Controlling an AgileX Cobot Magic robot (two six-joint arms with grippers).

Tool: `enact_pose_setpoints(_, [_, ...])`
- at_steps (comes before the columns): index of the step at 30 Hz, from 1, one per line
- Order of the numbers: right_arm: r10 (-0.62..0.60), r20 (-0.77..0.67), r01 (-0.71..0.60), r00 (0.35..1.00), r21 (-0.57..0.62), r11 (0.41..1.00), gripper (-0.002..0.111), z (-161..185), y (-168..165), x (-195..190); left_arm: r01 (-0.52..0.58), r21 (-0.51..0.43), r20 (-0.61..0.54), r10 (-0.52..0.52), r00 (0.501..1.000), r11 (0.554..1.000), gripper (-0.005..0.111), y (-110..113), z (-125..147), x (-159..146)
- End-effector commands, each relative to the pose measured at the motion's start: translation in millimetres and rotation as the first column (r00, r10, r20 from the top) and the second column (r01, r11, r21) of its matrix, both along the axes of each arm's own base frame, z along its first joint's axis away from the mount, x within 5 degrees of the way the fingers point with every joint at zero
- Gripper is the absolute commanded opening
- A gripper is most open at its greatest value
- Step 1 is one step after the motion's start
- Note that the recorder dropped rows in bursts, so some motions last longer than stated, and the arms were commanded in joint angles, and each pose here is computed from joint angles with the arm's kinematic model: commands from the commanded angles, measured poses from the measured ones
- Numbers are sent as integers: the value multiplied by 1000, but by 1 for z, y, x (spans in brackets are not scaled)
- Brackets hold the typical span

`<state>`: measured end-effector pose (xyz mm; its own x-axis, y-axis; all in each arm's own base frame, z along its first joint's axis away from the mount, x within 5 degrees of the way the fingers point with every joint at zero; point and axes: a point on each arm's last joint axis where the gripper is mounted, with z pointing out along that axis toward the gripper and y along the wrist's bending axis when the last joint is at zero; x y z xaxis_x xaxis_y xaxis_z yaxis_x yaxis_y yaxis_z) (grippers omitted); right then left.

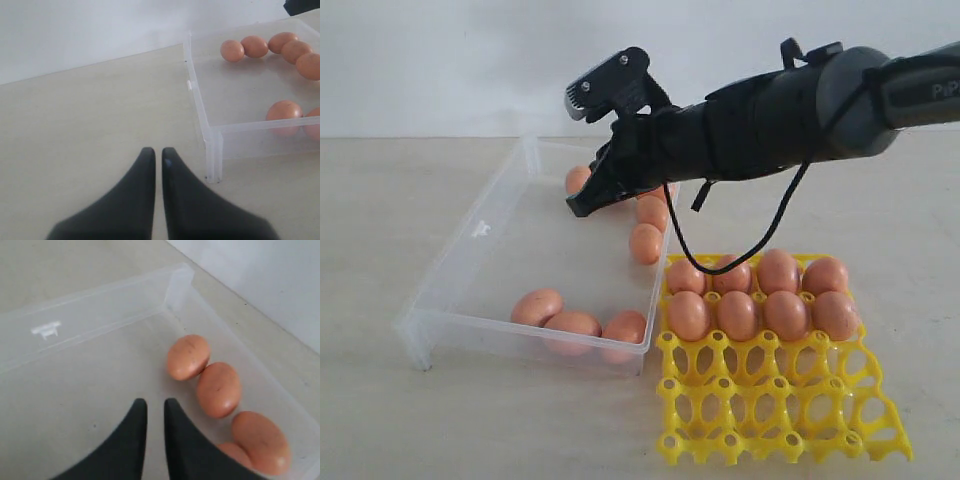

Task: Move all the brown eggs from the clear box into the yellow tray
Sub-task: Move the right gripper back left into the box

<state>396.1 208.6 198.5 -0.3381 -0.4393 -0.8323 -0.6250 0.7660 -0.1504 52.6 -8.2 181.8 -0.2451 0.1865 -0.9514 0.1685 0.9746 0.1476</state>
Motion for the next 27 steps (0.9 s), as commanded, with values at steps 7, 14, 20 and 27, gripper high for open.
enact_pose_setpoints(7, [212, -72, -208, 974, 67, 976, 51, -5, 68, -51, -7, -11, 2, 7, 1000, 1000, 4, 0, -1, 0])
enact_pose_setpoints(14, [-114, 13, 115, 993, -127, 985, 51, -18, 34, -39, -7, -11, 2, 7, 1000, 1000, 4, 0, -1, 0])
enact_pose_setpoints(20, [-152, 46, 153, 987, -33, 988, 51, -6, 52, -15, -7, -11, 2, 7, 1000, 1000, 4, 0, -1, 0])
enact_pose_setpoints(27, [-187, 59, 188, 981, -9, 982, 51, -43, 81, 28, -7, -11, 2, 7, 1000, 1000, 4, 0, -1, 0])
